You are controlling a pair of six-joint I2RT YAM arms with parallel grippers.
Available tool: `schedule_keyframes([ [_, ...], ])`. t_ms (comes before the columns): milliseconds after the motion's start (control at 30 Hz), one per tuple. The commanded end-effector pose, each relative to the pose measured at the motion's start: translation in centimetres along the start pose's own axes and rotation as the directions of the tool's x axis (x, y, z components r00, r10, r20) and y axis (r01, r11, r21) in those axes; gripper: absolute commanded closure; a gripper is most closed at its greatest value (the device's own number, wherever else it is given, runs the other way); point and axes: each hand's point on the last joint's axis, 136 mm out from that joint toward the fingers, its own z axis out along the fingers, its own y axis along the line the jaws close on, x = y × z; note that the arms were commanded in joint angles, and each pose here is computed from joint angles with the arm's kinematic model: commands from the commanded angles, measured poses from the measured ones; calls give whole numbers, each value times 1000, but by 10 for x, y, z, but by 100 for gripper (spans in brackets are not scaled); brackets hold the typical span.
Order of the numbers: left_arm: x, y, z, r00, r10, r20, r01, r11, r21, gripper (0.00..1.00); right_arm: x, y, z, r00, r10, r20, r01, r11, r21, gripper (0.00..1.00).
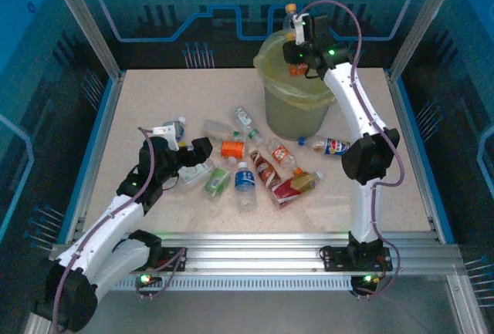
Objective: Put the plastic bottles in the bin
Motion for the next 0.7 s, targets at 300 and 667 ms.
schedule_keyframes([
  [300,-11,-2,-7,1000,7,27,-7,1000,-23,1,29,-10,-11,999,43,-29,-45,995,-85,53],
  [667,-13,1,-7,1000,-13,16,14,998,-53,1,64,-11,13,993,4,-122,-14,997,-82,38],
])
